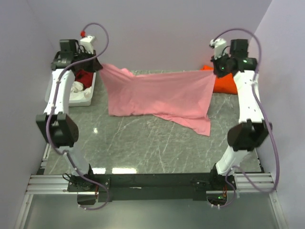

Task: Fold and stack the t-shirts
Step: Flatten the tshirt out

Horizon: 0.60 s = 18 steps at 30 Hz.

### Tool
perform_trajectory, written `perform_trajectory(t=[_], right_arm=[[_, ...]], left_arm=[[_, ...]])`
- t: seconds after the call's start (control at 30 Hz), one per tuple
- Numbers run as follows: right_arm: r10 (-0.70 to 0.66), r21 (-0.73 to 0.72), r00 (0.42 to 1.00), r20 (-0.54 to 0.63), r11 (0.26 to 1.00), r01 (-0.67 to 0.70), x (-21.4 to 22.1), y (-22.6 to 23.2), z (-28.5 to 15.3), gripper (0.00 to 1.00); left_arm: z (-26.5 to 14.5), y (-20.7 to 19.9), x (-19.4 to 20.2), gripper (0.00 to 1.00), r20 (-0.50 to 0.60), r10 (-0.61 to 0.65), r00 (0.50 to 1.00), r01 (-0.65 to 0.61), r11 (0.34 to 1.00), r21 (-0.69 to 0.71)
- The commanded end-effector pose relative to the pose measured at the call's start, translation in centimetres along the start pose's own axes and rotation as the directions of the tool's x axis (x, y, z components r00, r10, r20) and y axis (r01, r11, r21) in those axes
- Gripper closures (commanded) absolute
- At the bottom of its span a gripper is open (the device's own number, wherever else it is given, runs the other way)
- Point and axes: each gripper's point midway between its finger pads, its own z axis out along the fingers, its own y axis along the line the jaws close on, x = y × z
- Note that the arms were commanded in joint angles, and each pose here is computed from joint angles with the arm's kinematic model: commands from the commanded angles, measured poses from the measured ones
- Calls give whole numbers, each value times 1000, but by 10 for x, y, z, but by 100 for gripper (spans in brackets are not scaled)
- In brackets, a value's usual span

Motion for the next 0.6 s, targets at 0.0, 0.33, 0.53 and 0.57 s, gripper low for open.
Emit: perform_trajectory(t=[0.0,0.33,0.53,0.57], right_arm=[[-17,132,983,183,991,-7,-41,-11,-71,100],[-230,482,842,487,875,-40,-46,0,-244,100],[-340,616,719,606,772,-154,-19,25,-340,100],[-363,633,685,631,752,-185,-13,33,-363,100]], left_arm=[[-75,-14,-76,100,270,147,952,-128,988,-88],[-271,-115,-101,100,626,458,632,-317,889,-330],[-356,-161,-60,100,659,610,440,-312,792,-525],[-365,-164,-57,100,659,618,428,-299,785,-542]])
